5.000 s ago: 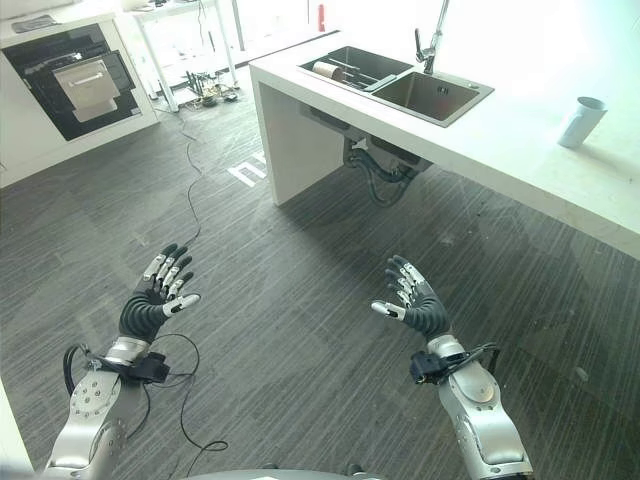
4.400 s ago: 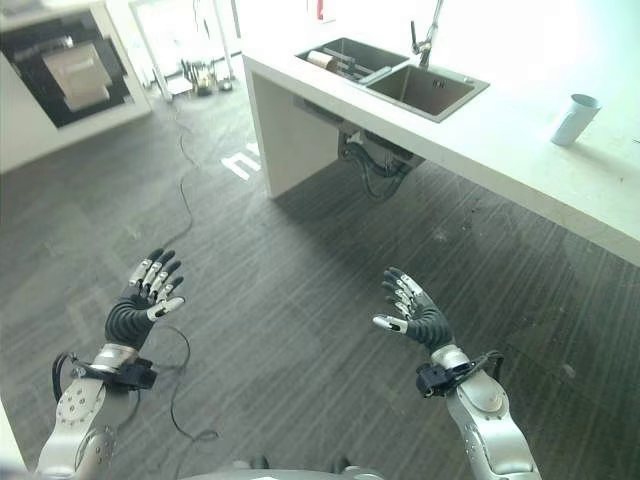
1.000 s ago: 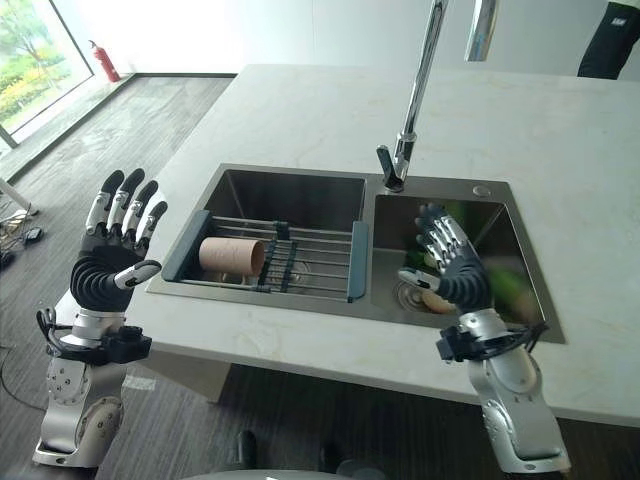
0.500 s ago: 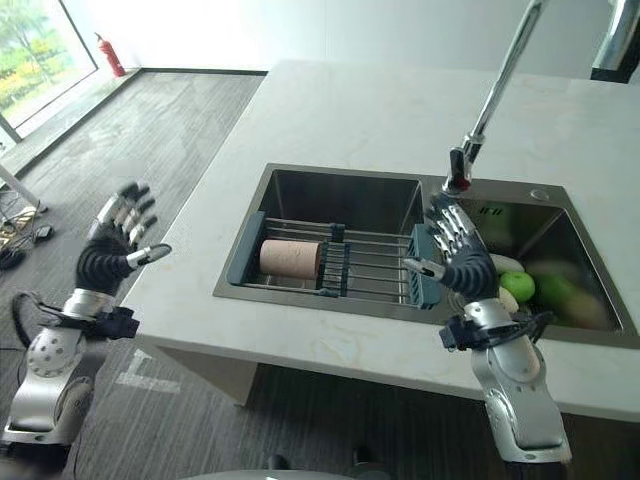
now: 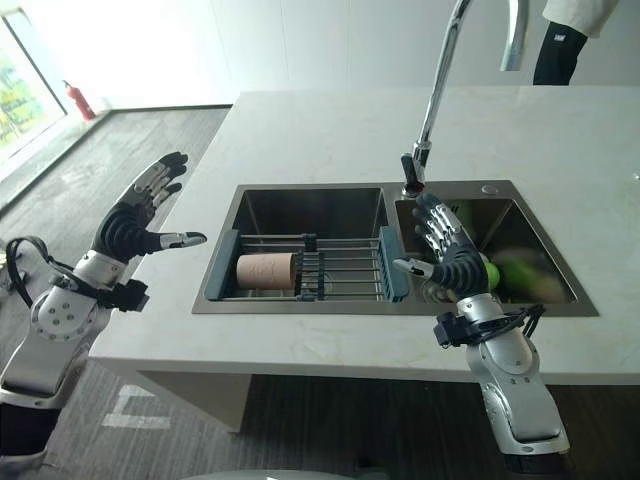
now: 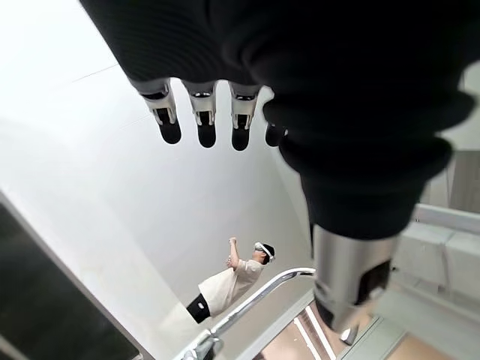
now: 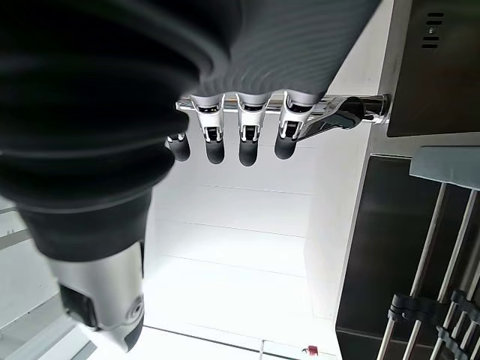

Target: Place the dishes in the dishwasher.

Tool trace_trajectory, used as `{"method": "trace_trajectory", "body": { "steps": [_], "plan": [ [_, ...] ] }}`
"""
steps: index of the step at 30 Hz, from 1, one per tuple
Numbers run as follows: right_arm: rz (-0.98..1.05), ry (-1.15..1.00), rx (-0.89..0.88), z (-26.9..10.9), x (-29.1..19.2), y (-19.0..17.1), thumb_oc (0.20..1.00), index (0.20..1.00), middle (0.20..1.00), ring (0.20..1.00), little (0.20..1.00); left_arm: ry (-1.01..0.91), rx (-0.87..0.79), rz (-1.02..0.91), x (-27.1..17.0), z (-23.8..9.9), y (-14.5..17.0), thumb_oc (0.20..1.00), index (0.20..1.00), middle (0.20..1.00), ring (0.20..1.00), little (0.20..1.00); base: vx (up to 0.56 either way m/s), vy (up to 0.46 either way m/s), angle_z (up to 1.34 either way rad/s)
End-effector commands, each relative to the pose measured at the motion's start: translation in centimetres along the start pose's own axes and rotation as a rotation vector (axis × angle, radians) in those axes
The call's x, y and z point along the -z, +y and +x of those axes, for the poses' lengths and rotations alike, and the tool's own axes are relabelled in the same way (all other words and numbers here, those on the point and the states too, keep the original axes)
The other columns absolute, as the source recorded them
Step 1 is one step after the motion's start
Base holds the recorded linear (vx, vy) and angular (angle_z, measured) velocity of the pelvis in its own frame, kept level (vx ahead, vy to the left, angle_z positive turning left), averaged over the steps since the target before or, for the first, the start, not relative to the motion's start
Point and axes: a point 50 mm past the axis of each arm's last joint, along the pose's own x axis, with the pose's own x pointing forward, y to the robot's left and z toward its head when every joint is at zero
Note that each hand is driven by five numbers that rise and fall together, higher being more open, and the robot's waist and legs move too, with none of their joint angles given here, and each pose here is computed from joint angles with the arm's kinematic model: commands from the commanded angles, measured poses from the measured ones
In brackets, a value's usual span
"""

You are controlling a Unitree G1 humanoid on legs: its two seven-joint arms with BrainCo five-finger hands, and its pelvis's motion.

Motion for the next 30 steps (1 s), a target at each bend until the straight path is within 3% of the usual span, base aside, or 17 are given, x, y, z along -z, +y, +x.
{"method": "trace_trajectory", "body": {
  "steps": [1, 6, 13, 30],
  "plan": [
    [-0.020, -0.116, -0.024, 0.9, -2.3, -0.6, 1.000, 1.000, 1.000, 1.000, 1.000, -0.110, -0.086, 0.247, -1.7, 1.5, 2.8, 1.000, 1.000, 1.000, 1.000, 1.000, -0.02, 0.004, -0.19],
    [-0.034, -0.108, -0.054, 1.2, -2.5, -0.6, 1.000, 1.000, 1.000, 1.000, 1.000, -0.084, -0.017, 0.464, -2.3, 2.9, 3.7, 1.000, 1.000, 1.000, 1.000, 1.000, -0.01, -0.002, -0.06],
    [-0.060, -0.100, -0.191, 2.3, -3.2, -0.3, 1.000, 1.000, 1.000, 1.000, 1.000, 0.177, 0.232, 0.533, 1.2, 5.6, 4.1, 1.000, 1.000, 1.000, 1.000, 1.000, -0.01, 0.019, -0.09],
    [-0.080, -0.087, -0.261, 2.4, -3.1, -0.5, 1.000, 1.000, 1.000, 1.000, 1.000, 0.462, 0.331, 0.452, 7.7, 4.6, 2.6, 1.000, 1.000, 1.000, 1.000, 1.000, 0.02, 0.009, -0.06]
  ]
}}
